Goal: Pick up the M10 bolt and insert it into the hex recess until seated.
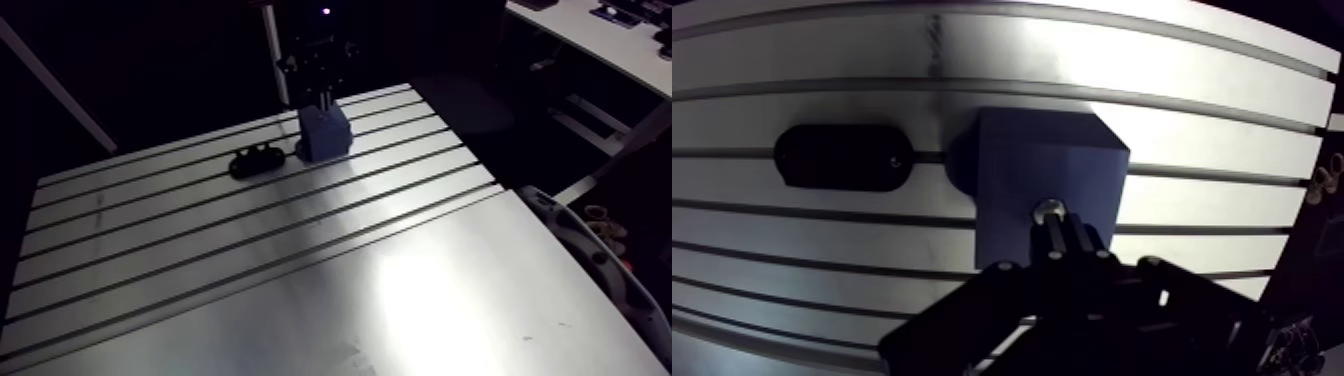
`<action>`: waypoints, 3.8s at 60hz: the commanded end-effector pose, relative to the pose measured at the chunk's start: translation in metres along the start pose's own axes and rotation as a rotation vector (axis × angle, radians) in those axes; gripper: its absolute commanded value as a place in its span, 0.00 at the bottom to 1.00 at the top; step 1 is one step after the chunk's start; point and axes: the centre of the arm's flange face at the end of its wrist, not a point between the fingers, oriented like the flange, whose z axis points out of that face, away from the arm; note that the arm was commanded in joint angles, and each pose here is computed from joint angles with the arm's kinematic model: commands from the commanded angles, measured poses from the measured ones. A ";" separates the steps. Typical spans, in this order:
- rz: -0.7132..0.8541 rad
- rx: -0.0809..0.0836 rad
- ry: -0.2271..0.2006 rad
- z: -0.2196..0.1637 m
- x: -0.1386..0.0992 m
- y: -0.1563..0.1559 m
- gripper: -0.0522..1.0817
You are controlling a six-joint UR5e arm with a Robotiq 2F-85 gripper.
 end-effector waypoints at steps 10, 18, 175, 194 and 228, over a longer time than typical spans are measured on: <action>-0.001 0.003 -0.013 -0.005 -0.002 -0.003 0.05; 0.004 0.003 -0.021 -0.013 -0.005 -0.004 0.05; 0.073 -0.025 0.086 -0.252 -0.138 -0.235 0.05; 0.073 -0.021 0.083 -0.250 -0.140 -0.237 0.05; 0.069 -0.017 0.070 -0.244 -0.143 -0.239 0.05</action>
